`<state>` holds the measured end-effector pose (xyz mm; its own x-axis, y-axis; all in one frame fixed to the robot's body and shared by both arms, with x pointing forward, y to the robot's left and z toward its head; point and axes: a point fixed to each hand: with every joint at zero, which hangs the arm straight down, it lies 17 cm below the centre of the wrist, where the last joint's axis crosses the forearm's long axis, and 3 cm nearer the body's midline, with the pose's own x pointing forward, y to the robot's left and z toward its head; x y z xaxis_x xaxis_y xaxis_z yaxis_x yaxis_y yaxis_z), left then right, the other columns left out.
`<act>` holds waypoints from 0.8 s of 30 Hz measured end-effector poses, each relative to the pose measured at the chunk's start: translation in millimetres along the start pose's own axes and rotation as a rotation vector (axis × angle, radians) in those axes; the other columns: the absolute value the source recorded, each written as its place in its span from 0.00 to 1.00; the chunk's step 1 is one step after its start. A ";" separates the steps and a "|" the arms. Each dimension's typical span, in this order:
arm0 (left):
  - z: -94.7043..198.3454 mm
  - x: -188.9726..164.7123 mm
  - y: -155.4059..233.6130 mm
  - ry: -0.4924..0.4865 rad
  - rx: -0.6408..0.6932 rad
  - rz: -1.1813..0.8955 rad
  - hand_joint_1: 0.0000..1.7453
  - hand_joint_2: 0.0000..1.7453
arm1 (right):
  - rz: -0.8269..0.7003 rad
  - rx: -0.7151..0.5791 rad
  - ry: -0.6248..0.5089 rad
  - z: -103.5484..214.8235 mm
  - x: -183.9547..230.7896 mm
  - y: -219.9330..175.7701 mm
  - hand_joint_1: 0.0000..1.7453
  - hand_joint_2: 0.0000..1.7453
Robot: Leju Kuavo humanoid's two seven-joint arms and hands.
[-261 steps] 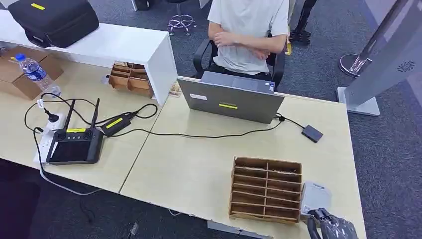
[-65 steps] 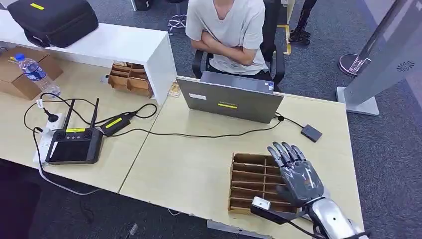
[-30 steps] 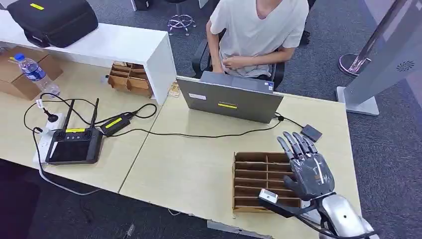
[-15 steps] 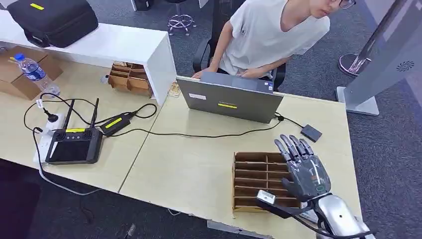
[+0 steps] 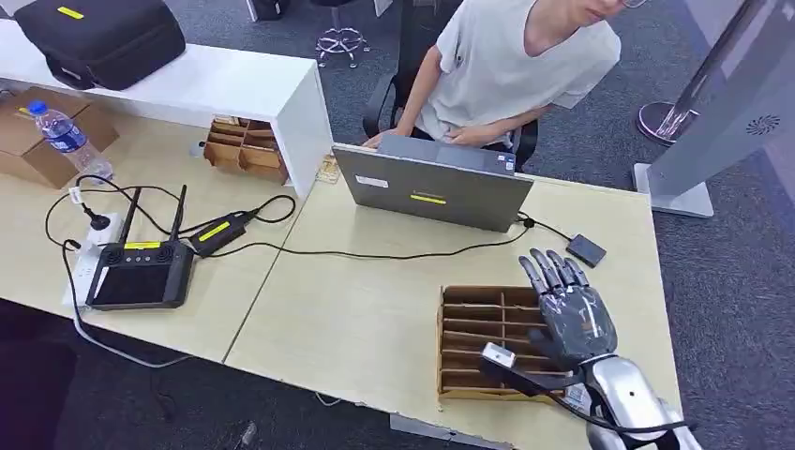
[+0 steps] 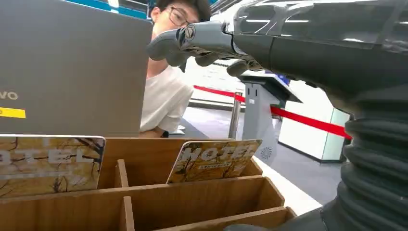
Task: Pass the card to the sensor for recognition and then transmit it.
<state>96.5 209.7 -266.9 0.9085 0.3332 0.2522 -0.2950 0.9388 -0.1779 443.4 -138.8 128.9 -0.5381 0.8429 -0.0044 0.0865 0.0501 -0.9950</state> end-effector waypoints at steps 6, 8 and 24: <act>0.0 -0.1 0.1 0.000 0.000 0.000 0.00 1.00 | 0.000 -0.004 0.007 -1.2 -2.3 -1.1 0.00 1.00; 0.0 -0.1 0.1 0.001 0.000 0.000 0.00 1.00 | 0.000 -0.005 0.009 -1.2 -3.3 -1.4 0.00 1.00; 0.0 -1.2 1.1 0.006 0.004 0.010 0.00 1.00 | -0.005 -0.029 0.020 -3.3 -6.1 -11.0 0.00 1.00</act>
<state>95.1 210.3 -267.4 0.9073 0.3423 0.2444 -0.3054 0.9357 -0.1765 448.5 -142.7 140.1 -0.5219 0.8530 0.0031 0.1080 0.0697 -0.9917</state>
